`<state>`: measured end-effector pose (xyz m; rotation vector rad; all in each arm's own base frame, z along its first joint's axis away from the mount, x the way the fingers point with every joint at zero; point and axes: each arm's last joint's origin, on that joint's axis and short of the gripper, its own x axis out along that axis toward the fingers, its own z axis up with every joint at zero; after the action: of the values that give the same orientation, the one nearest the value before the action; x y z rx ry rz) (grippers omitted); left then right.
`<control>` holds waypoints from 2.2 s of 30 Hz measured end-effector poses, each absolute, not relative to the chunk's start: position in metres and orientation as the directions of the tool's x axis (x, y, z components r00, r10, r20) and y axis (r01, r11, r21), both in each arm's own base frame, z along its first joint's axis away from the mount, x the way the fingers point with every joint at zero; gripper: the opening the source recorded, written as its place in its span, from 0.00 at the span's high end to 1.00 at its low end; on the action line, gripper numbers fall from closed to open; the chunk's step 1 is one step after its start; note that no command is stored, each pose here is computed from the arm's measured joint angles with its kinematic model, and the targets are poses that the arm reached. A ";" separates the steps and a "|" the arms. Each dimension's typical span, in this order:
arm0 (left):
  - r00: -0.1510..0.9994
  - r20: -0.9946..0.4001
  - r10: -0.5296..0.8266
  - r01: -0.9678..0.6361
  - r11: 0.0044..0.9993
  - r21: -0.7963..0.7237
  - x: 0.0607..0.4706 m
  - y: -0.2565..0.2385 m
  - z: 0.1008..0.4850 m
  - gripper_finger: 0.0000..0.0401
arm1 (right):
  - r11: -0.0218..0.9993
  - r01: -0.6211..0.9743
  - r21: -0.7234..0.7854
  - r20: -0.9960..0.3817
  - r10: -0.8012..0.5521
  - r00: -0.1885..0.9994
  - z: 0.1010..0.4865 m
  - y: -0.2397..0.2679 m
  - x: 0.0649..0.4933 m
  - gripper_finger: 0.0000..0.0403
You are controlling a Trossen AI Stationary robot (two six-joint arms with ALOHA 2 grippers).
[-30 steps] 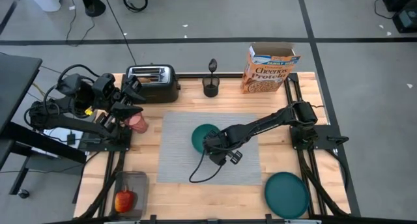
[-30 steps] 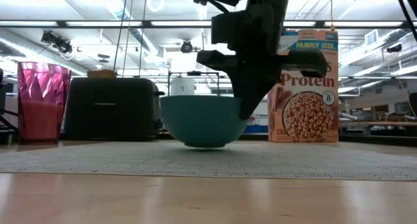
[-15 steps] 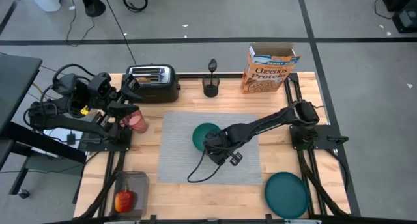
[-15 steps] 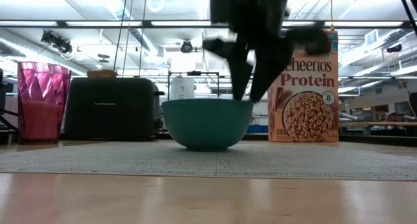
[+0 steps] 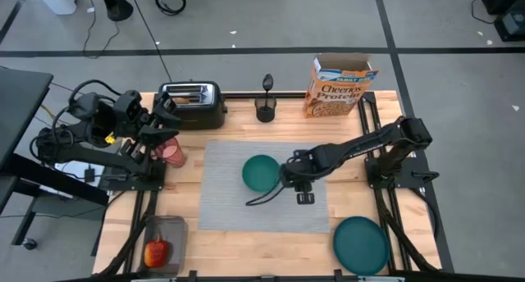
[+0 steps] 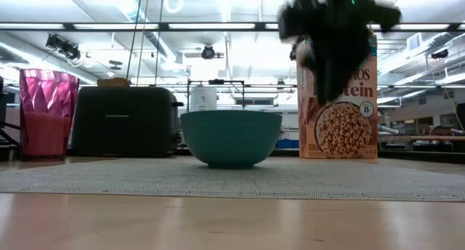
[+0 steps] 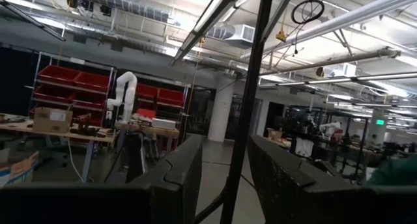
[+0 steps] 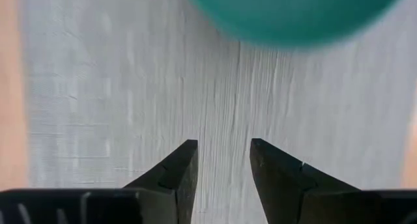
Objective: Arrange a breakfast setting
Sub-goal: Adjust the gray placemat
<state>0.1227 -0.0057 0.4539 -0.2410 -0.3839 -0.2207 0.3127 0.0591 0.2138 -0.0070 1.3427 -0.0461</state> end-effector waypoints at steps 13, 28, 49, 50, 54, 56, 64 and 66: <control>0.904 0.395 -0.162 0.262 0.941 -0.215 0.123 -0.006 0.454 0.67 | 0.995 0.086 -0.054 -0.992 -0.063 0.113 0.143 0.026 0.285 0.64; 0.905 0.395 -0.159 0.262 0.939 -0.224 0.123 -0.006 0.454 0.67 | 0.997 0.064 -0.035 -0.996 -0.040 0.081 0.134 0.011 0.278 0.64; 0.902 0.402 -0.158 0.267 0.935 -0.232 0.122 -0.005 0.455 0.67 | 0.990 0.097 -0.103 -0.994 -0.107 0.039 0.141 -0.001 0.271 0.64; 0.902 0.402 -0.159 0.270 0.933 -0.237 0.122 -0.006 0.455 0.67 | 0.991 0.095 -0.098 -0.994 -0.103 0.045 0.142 -0.001 0.272 0.64; 0.902 0.402 -0.158 0.270 0.933 -0.238 0.122 -0.006 0.455 0.67 | 0.996 0.089 -0.031 -0.997 -0.038 0.071 0.142 0.005 0.274 0.64; 0.902 0.402 -0.159 0.270 0.933 -0.238 0.122 -0.006 0.455 0.67 | 0.996 0.089 -0.021 -0.995 -0.029 0.091 0.142 0.010 0.276 0.64; 0.902 0.401 -0.159 0.271 0.933 -0.238 0.122 -0.006 0.455 0.67 | 0.993 0.115 0.002 -0.988 -0.016 0.157 0.138 0.028 0.278 0.64; 0.902 0.402 -0.159 0.271 0.933 -0.238 0.122 -0.006 0.455 0.67 | 0.993 0.121 0.010 -0.986 -0.010 0.164 0.138 0.030 0.279 0.64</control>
<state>0.1225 -0.0055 0.4547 -0.2947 -0.3875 -0.2255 0.2785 0.0301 0.1382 0.0935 1.4040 -0.0937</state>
